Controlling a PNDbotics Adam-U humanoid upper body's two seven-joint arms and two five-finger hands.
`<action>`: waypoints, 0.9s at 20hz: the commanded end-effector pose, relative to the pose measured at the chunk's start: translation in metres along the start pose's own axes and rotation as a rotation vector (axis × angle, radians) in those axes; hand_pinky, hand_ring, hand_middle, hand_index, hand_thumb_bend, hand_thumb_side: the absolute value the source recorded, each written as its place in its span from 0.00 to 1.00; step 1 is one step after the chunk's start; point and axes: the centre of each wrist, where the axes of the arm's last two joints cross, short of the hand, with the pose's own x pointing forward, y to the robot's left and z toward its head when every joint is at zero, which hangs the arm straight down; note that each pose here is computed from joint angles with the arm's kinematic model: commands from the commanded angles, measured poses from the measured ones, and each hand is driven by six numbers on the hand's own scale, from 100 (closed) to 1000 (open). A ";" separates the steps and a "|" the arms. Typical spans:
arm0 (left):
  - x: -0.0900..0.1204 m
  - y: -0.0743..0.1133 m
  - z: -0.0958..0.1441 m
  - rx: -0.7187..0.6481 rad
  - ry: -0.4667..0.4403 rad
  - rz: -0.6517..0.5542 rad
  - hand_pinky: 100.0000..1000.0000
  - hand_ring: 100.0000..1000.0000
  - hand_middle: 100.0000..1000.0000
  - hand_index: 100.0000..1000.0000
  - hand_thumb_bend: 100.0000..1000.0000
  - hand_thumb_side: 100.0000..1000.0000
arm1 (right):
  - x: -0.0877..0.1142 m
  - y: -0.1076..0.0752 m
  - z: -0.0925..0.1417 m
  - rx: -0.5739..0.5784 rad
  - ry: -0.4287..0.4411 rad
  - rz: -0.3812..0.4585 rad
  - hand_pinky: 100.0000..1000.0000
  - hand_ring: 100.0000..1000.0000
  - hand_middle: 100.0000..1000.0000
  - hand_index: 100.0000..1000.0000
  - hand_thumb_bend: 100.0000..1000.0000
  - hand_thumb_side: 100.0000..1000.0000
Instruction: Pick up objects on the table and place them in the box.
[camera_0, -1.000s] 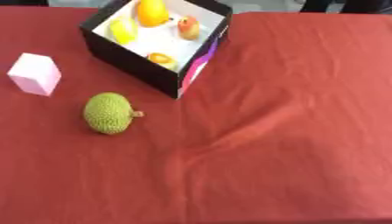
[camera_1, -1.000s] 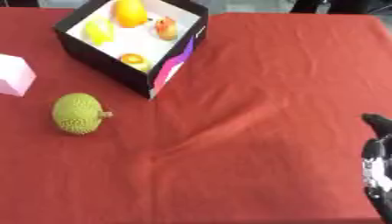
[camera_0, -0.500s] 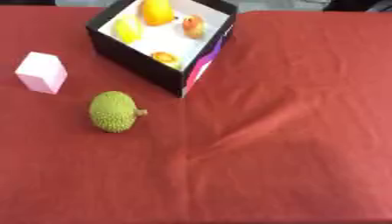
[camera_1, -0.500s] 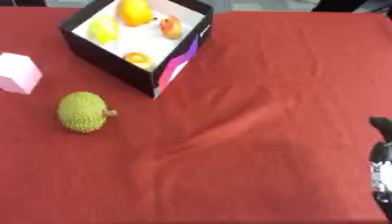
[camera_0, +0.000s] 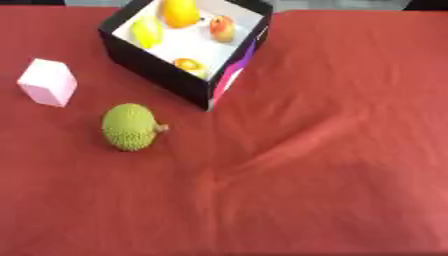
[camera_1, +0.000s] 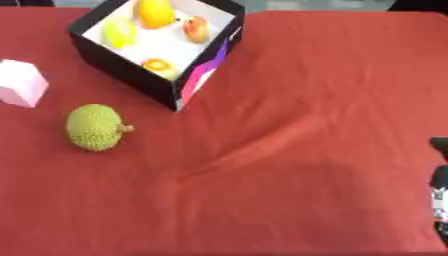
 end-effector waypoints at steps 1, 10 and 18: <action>-0.004 0.010 0.003 -0.140 -0.062 -0.051 0.91 0.90 0.78 0.86 0.46 0.43 | 0.005 -0.003 -0.006 0.022 -0.018 0.006 1.00 0.86 0.73 0.79 0.00 0.47; -0.008 0.010 -0.010 -0.147 -0.075 -0.018 0.91 0.88 0.78 0.87 0.37 0.36 | 0.005 -0.001 -0.007 0.024 -0.015 0.004 1.00 0.86 0.73 0.79 0.00 0.47; -0.005 0.024 -0.025 -0.142 -0.129 -0.012 0.91 0.88 0.78 0.87 0.34 0.34 | 0.005 0.002 -0.008 0.043 -0.014 -0.006 1.00 0.86 0.74 0.80 0.00 0.46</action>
